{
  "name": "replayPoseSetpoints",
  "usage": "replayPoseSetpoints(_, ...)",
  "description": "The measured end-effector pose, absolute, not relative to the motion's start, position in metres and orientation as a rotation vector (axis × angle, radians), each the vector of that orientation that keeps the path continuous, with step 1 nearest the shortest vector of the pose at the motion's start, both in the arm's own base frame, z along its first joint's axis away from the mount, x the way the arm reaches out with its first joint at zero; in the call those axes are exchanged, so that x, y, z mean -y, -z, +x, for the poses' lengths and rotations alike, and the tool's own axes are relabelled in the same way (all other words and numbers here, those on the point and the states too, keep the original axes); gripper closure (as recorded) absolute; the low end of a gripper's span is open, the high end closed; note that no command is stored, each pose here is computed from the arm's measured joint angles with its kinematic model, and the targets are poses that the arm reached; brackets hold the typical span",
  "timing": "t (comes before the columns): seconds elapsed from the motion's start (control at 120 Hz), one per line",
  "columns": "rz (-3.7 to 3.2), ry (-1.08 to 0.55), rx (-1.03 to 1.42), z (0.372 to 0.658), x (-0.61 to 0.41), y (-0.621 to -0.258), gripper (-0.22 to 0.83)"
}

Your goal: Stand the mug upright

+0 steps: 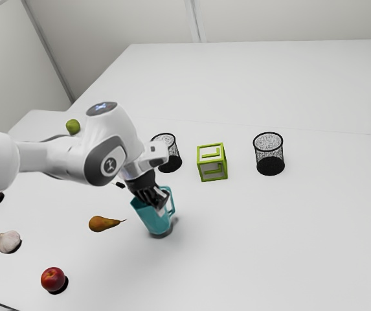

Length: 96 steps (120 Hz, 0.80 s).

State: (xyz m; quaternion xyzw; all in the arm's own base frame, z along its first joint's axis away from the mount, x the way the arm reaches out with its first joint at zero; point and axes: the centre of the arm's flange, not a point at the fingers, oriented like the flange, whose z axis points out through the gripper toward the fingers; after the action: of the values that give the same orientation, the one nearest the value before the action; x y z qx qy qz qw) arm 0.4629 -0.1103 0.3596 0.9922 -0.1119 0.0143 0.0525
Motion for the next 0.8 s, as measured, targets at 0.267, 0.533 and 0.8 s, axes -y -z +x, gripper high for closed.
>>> replayPoseSetpoints(0.267,3.024,-0.038,0.136,0.463,0.109,-0.347,0.53)
replayPoseSetpoints(0.533,3.021,-0.123,0.03,0.466,0.111,-0.38,0.15)
replayPoseSetpoints(0.8,2.988,-0.436,0.045,0.513,0.114,-0.569,0.04)
